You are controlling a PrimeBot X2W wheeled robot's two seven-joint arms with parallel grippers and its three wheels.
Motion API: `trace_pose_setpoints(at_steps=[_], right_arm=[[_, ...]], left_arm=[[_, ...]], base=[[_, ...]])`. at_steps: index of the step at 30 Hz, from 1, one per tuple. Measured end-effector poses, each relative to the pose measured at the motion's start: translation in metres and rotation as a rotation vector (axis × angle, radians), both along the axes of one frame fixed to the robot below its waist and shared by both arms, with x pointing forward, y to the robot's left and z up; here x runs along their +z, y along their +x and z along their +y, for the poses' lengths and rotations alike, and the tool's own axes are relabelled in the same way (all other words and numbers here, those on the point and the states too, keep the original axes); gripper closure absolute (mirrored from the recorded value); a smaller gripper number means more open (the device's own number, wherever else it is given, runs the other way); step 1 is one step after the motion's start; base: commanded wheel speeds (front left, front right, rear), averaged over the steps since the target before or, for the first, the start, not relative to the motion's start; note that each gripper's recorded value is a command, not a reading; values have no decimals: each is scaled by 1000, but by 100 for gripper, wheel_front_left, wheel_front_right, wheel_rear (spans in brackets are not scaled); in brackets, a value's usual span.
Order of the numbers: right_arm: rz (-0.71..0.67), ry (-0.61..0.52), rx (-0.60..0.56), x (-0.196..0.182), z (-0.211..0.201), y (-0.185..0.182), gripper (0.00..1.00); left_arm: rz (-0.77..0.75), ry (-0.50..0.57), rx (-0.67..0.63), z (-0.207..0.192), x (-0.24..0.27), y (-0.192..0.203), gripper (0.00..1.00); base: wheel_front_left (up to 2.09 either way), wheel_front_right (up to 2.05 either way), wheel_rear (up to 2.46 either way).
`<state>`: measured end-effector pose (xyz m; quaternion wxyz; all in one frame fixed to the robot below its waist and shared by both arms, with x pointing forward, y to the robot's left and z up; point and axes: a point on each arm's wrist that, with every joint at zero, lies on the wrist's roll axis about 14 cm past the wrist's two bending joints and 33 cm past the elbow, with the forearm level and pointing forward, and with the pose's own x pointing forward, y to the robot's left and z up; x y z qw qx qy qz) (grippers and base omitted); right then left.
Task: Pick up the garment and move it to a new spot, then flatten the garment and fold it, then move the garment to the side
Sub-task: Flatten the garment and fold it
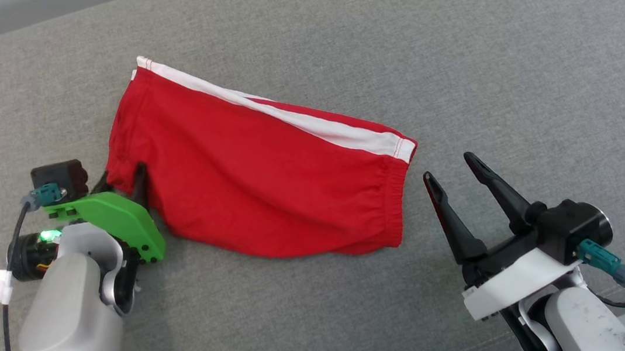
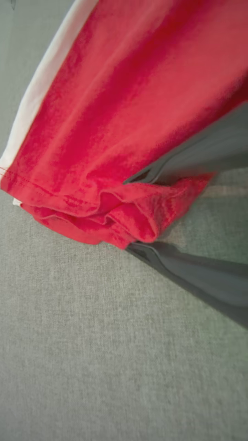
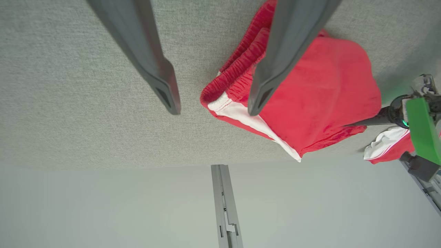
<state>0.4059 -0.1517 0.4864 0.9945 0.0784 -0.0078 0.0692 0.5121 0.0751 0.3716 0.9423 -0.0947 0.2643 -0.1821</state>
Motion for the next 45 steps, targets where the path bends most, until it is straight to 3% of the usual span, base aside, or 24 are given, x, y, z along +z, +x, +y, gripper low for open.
trace_pose_setpoints(at_steps=[3, 17, 24, 30, 38, 39, 40, 41, 42, 45], right_arm=[[-10, 2, 3, 4, 1, 0, 0], [-50, -7, 14, 17, 4, 1, 0], [-56, -9, 36, 21, 12, 4, 0], [-47, -9, 69, 20, 23, 0, 0], [-57, -7, 106, 25, 36, -4, 0], [-56, -6, 111, 25, 38, -5, 0], [-55, -6, 115, 24, 39, -5, 0], [-54, -6, 117, 24, 40, -6, 0], [-51, -7, 118, 23, 40, -6, 0], [-43, -9, 117, 21, 40, -8, 0]], left_arm=[[5, -3, -40, -10, 2, -5, 100], [-195, -115, 86, 15, 45, -16, 100], [-197, -145, 199, 42, 39, -60, 100], [-166, -244, 332, 54, 36, -100, 100], [-155, -270, 391, 62, 34, -130, 100], [-156, -269, 394, 62, 35, -131, 87], [-161, -265, 396, 63, 36, -131, 53], [-167, -261, 399, 64, 37, -130, 11], [-174, -258, 399, 65, 39, -130, 0], [-210, -210, 365, 66, 45, -128, 0]], base=[[0, 0, 0], [0, 0, 0], [0, 0, 0], [0, 0, 0], [0, 0, 0], [0, 0, 0], [0, 0, 0], [0, 0, 0], [0, 0, 0], [0, 0, 0]])
